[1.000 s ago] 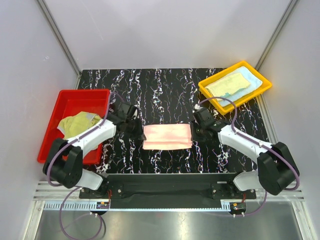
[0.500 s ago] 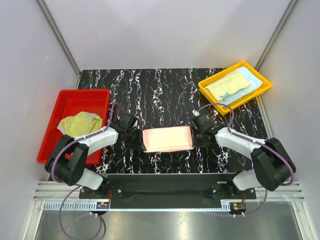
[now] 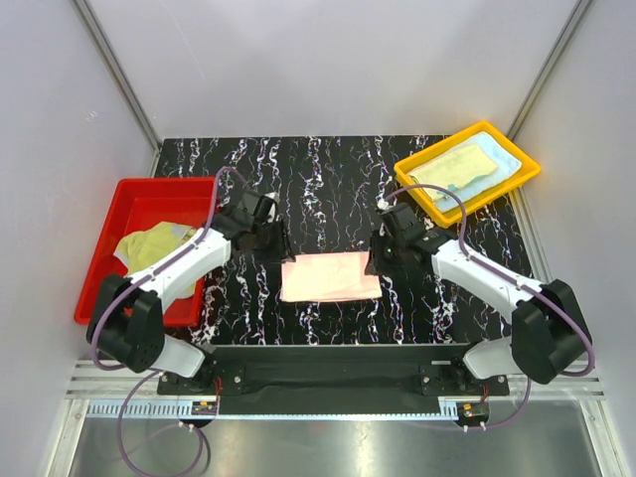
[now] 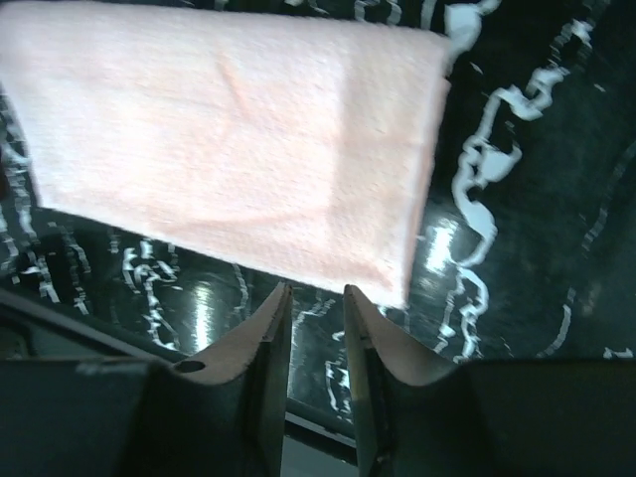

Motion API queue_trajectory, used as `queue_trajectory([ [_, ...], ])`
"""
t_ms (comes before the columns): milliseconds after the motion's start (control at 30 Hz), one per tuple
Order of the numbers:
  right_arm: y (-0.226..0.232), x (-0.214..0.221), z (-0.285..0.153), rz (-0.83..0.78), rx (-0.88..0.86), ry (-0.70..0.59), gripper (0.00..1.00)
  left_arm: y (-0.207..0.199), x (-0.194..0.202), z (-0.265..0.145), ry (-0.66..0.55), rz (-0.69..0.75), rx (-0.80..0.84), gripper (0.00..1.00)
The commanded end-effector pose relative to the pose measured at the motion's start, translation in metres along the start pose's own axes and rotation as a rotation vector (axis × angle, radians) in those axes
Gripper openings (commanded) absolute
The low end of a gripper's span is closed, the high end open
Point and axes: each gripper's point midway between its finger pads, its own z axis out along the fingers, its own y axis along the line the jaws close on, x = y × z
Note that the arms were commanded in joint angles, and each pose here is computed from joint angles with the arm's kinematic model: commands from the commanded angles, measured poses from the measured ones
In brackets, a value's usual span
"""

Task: Fold and stack the towels
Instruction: Smooth out wrinkles on the folded towel

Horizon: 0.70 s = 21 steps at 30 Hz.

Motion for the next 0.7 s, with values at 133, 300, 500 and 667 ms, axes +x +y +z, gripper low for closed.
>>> queue_trajectory([
  [133,0.047,0.003,0.032,-0.03,-0.268,0.076,0.29,-0.041,0.022,0.035,0.103,-0.016,0.3,0.36],
  [300,0.02,0.034,0.057,0.007,-0.214,0.144,0.26,0.013,0.034,0.074,0.155,-0.046,0.056,0.34],
  [500,0.013,0.023,0.042,-0.024,-0.155,0.113,0.3,0.0,0.015,0.059,0.101,-0.045,0.075,0.35],
  [667,0.004,-0.004,0.024,0.008,-0.124,0.037,0.49,-0.015,0.002,0.024,0.051,0.012,0.103,0.37],
])
